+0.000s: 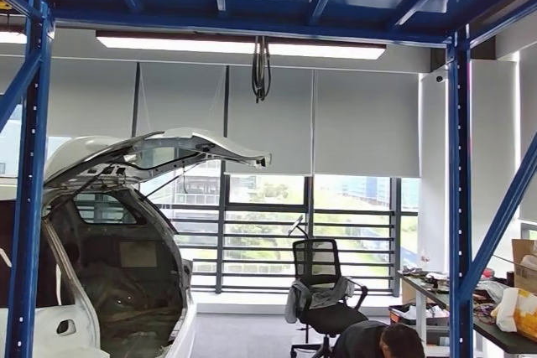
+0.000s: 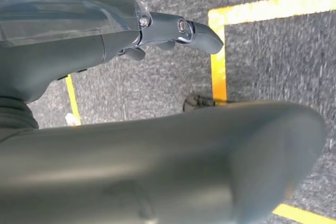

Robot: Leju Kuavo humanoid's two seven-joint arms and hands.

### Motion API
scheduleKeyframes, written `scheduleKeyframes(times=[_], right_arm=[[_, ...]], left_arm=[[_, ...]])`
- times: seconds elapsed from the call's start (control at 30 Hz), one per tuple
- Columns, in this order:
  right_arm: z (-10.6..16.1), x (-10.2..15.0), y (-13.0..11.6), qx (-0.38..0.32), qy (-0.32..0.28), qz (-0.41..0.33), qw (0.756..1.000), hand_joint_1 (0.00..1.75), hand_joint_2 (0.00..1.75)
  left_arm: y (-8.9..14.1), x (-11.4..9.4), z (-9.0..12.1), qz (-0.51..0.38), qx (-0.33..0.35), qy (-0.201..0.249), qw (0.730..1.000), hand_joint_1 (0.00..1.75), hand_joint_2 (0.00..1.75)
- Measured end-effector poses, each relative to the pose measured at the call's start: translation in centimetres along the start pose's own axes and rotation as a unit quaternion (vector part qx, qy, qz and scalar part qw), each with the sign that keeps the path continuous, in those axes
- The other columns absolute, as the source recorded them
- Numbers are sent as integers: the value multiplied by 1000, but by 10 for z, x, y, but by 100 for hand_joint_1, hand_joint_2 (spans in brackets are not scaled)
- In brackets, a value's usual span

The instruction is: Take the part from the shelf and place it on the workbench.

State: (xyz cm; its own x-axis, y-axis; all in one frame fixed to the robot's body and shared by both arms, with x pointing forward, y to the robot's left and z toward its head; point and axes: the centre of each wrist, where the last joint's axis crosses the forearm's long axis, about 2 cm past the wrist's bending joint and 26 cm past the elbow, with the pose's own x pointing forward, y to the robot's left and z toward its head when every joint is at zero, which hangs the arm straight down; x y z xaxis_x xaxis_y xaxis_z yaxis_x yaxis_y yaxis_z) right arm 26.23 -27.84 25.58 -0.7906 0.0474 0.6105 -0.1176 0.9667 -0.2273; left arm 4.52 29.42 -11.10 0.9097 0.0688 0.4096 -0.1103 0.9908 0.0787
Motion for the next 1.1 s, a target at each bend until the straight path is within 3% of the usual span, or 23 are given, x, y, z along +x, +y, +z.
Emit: scheduleKeyframes(times=[0.47, 0.53, 0.67, 0.8, 0.97, 1.0, 1.1], right_arm=[[7, -25, -34, 77, 117, 50, 989, 0, 0], [6, -27, -44, 92, 136, 83, 983, 0, 0], [3, -33, -65, 124, 182, 218, 951, 0, 0], [-3, -43, -79, 155, 216, 307, 914, 0, 175], [-3, -64, -90, 194, 260, 389, 862, 0, 175], [-1, -69, -91, 204, 267, 400, 853, 0, 131], [3, -83, -89, 235, 282, 422, 829, 0, 131]], left_arm=[[-5, -3, 1, 34, 1, 7, 999, 0, 0], [-8, -2, 2, 41, -3, 6, 999, 0, 0], [-13, -4, 3, 48, -7, 7, 999, 0, 0], [-18, -1, 2, 47, -13, 6, 999, 0, 0], [-19, 0, 2, 41, -21, 1, 999, 0, 0], [-19, 1, 2, 39, -22, 0, 999, 0, 0], [-19, 2, 2, 34, -25, -2, 999, 0, 0]])
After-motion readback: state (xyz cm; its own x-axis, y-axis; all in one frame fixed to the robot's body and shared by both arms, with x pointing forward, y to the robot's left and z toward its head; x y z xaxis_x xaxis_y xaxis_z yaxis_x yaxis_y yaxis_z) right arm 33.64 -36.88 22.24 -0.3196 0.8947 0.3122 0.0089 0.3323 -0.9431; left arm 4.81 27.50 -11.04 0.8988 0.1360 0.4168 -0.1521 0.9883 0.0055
